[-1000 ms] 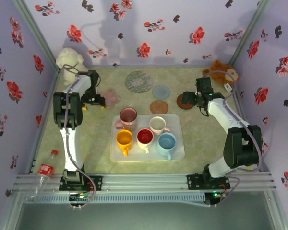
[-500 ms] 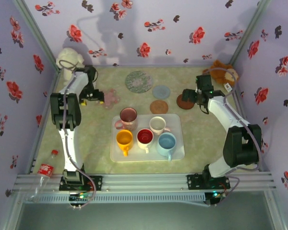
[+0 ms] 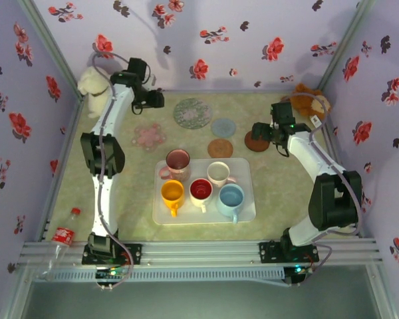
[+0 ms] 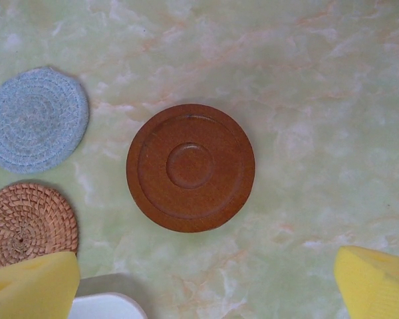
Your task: Place the cup by the coaster
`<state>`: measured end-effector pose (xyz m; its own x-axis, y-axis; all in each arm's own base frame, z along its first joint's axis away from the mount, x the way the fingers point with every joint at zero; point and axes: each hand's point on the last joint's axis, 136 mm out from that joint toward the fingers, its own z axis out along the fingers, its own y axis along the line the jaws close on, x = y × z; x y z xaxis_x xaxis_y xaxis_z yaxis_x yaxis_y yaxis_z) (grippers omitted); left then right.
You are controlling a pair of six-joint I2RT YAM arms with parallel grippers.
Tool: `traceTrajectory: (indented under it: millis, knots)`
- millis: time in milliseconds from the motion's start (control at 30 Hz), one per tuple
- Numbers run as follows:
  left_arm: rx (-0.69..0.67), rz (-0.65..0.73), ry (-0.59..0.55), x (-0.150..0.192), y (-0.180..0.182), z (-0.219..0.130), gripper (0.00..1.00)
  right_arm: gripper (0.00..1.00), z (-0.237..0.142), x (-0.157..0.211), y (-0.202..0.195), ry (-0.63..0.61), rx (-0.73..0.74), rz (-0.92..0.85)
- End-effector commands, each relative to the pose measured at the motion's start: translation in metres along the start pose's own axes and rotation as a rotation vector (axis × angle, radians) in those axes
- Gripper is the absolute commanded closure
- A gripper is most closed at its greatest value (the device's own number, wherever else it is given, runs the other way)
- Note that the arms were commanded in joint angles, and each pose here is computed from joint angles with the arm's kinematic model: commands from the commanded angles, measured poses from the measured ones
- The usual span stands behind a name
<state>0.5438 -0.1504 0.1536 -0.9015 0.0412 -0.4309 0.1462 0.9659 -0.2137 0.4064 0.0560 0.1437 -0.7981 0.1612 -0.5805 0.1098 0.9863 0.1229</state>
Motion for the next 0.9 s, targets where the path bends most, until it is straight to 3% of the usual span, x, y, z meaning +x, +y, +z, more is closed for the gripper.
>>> traceTrajectory:
  millis: [0,300,867]
  knots:
    - [0.147,0.015,0.018,0.001,-0.024,0.036,0.44,0.01,-0.003,0.0,0.002,0.008,0.001,0.001]
    - [0.308,0.019,-0.025,-0.009,-0.046,0.077,0.43,0.01,-0.001,0.0,0.004,-0.02,-0.019,0.019]
    - [0.434,-0.056,-0.052,-0.009,-0.074,0.138,0.4,0.01,-0.001,-0.003,0.012,-0.03,-0.033,-0.007]
